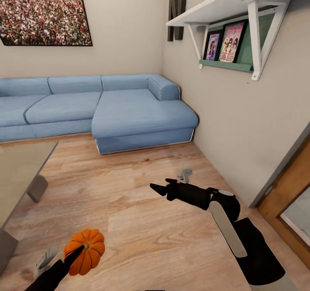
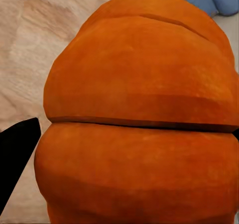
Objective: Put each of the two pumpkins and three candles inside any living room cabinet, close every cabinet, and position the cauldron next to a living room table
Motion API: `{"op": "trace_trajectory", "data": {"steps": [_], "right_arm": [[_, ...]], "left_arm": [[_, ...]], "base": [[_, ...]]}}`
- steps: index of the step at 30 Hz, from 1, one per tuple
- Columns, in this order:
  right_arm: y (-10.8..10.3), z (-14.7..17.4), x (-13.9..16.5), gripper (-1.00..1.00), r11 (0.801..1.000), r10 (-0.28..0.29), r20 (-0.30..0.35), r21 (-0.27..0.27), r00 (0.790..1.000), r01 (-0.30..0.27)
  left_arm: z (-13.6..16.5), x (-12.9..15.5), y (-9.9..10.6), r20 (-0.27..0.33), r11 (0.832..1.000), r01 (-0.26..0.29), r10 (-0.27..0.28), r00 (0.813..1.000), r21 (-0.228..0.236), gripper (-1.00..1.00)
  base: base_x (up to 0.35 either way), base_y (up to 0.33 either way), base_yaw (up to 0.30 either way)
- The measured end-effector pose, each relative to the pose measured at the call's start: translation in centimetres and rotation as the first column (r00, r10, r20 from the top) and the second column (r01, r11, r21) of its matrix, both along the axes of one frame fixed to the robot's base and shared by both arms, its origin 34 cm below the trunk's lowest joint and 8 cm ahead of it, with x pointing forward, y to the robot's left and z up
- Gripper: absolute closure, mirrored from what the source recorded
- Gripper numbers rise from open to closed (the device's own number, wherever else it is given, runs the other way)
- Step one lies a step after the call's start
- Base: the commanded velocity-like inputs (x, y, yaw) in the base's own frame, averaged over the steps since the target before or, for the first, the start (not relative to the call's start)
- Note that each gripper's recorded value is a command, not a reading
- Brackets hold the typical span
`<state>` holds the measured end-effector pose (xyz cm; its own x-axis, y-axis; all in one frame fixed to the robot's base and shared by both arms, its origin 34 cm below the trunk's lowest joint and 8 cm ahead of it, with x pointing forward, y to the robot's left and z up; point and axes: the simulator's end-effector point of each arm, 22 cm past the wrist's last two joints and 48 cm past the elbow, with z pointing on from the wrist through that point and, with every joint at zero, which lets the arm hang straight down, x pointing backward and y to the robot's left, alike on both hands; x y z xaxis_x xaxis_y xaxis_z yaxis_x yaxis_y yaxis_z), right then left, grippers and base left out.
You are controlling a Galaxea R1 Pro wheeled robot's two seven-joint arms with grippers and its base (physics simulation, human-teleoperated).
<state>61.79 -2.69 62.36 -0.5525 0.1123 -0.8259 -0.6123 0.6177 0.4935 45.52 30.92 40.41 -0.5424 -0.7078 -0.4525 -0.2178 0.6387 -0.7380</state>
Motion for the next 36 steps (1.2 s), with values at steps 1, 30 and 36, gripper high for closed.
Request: {"op": "trace_trajectory", "data": {"steps": [1,30,36], "right_arm": [[0.2,0.2,-0.1,-1.0,1.0,0.005,0.004,-0.001,1.0,-0.005],[0.8,3.4,0.2,-1.0,1.0,0.017,0.006,0.005,1.0,-0.017],[0.8,3.7,0.4,-1.0,1.0,0.016,0.008,0.006,1.0,-0.016]], "left_arm": [[-1.0,-0.6,-0.1,-0.027,1.0,-0.015,0.014,1.0,-0.024,1.0],[-1.9,-1.8,3.7,-0.062,0.986,-0.165,0.163,0.985,-0.027,1.0],[-2.1,-2.0,4.2,-0.067,0.985,-0.174,0.172,0.983,-0.018,1.0]], "base": [[-0.006,-0.003,0.294],[-0.08,-0.036,0.269],[-0.241,-0.007,0.014]]}}
